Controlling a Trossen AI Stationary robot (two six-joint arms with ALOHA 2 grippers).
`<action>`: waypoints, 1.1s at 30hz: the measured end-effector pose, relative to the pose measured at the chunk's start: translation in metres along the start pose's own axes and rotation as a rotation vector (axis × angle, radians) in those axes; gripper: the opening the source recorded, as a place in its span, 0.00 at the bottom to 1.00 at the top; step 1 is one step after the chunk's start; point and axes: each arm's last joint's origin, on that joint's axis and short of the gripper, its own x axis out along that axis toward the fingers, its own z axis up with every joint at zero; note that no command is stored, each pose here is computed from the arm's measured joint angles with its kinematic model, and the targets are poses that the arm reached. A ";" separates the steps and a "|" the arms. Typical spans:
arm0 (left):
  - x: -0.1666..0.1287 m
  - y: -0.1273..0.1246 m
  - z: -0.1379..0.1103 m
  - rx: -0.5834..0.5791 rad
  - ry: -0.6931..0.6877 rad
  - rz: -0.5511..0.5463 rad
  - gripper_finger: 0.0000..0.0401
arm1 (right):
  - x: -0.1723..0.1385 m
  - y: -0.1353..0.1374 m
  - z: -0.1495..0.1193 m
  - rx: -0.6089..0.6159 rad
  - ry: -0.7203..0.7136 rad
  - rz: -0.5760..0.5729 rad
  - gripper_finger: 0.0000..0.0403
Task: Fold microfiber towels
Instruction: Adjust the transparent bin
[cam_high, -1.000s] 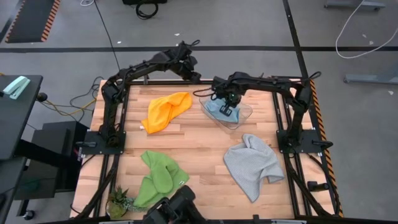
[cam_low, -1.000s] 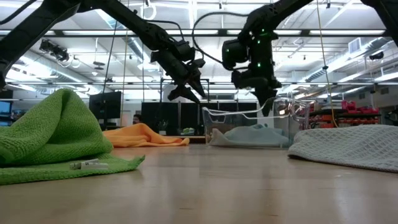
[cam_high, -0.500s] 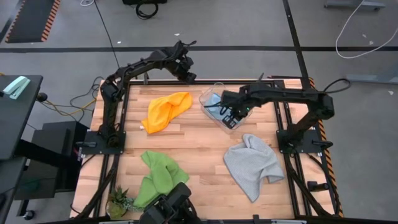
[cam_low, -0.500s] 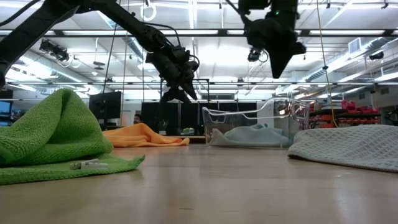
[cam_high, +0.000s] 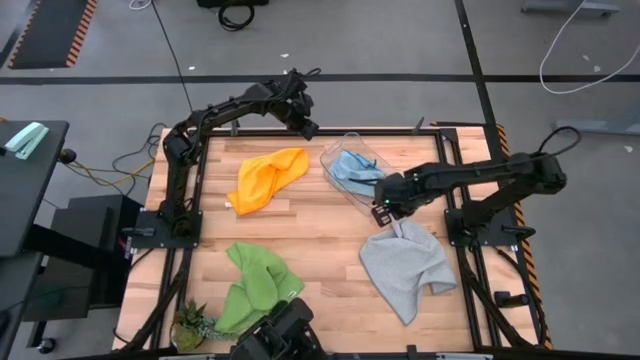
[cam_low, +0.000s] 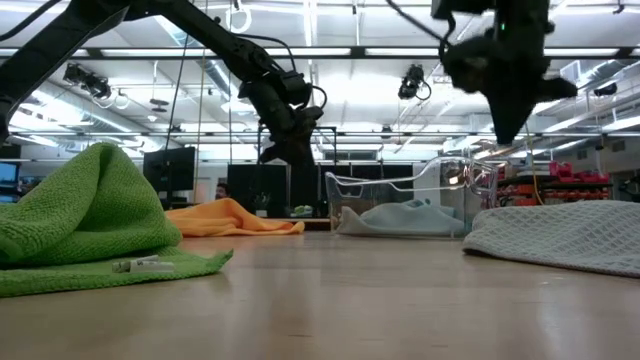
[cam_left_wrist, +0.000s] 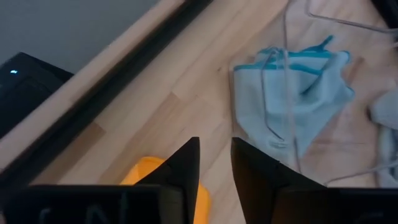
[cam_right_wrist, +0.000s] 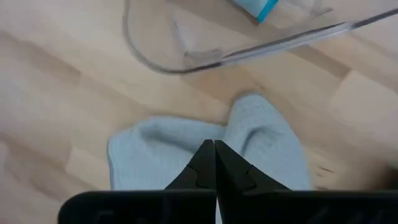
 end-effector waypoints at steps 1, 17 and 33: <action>0.000 0.000 0.000 0.001 -0.006 0.013 0.23 | 0.007 -0.002 0.001 0.021 -0.003 0.007 0.00; 0.001 0.003 0.001 -0.016 -0.017 0.066 0.01 | 0.055 -0.036 0.036 0.247 -0.076 0.063 0.00; 0.019 0.012 -0.022 -0.023 0.078 0.077 0.05 | 0.051 -0.066 0.095 0.455 -0.307 0.171 0.00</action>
